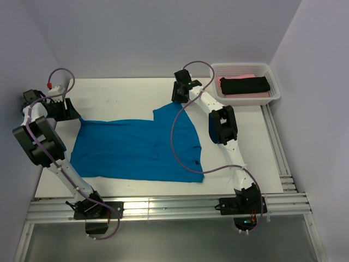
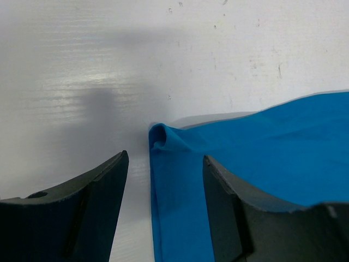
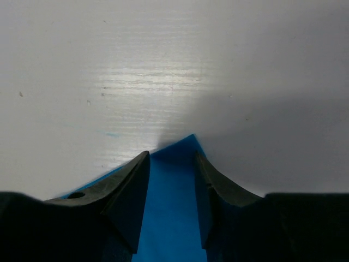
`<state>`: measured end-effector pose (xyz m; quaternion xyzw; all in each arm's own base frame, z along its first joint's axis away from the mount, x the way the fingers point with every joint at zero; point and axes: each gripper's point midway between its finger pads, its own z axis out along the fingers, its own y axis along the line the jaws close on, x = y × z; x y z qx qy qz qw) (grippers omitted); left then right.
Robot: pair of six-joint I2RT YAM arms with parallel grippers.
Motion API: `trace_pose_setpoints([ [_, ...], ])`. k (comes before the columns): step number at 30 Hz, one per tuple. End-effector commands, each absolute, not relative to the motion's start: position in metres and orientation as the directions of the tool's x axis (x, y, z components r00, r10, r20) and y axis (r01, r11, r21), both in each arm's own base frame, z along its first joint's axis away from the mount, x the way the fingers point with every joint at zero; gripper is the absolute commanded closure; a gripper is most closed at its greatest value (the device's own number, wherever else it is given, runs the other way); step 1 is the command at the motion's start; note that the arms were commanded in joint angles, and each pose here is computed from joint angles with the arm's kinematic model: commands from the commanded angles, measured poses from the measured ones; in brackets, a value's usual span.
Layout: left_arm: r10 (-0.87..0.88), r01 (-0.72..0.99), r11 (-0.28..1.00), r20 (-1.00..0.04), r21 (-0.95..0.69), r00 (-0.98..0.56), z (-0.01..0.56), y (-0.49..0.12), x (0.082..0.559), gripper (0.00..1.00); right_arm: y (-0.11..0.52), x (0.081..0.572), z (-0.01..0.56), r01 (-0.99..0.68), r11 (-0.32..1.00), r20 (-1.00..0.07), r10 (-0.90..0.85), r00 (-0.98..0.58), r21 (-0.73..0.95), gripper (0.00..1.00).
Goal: Roll the t-shirts
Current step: Fold the tshirt
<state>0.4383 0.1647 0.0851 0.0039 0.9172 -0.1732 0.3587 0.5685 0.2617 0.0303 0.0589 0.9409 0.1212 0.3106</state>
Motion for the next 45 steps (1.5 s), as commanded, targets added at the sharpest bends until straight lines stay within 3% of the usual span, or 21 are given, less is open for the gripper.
trace_pose_setpoints([
  [1,-0.100,0.153,0.943,-0.692,-0.294,-0.715,0.104,0.162,0.448,0.37,0.253,0.567,0.026,0.076,0.969,-0.549,0.196,-0.812,0.234,0.55],
  [9,-0.089,0.155,0.947,-0.691,-0.283,-0.717,0.102,0.161,0.450,0.37,0.241,0.575,0.042,0.097,0.980,-0.626,0.184,-0.758,0.172,0.54],
  [16,-0.081,0.150,0.951,-0.683,-0.272,-0.726,0.097,0.163,0.449,0.37,0.248,0.575,0.040,0.082,0.982,-0.620,0.172,-0.766,0.170,0.54],
  [21,-0.084,0.148,0.949,-0.678,-0.277,-0.730,0.094,0.162,0.448,0.37,0.247,0.575,0.041,0.087,0.982,-0.619,0.174,-0.766,0.169,0.64],
  [23,-0.081,0.152,0.949,-0.679,-0.277,-0.730,0.094,0.162,0.449,0.37,0.249,0.574,0.039,0.077,0.981,-0.615,0.171,-0.770,0.176,0.75],
  [26,-0.078,0.155,0.948,-0.674,-0.278,-0.735,0.090,0.161,0.447,0.37,0.254,0.572,0.040,0.048,0.977,-0.616,0.168,-0.770,0.207,0.80],
  [32,-0.084,0.163,0.940,-0.668,-0.299,-0.739,0.085,0.158,0.448,0.37,0.258,0.580,0.081,0.023,0.964,-0.688,0.205,-0.696,0.264,1.00],
  [38,-0.127,0.206,0.894,-0.667,-0.398,-0.734,0.094,0.145,0.458,0.34,0.262,0.582,0.115,-0.059,0.954,-0.761,0.197,-0.618,0.295,1.00],
  [45,-0.099,0.205,0.913,-0.678,-0.353,-0.728,0.083,0.142,0.471,0.33,0.267,0.581,0.120,-0.098,0.947,-0.767,0.185,-0.614,0.307,1.00],
])
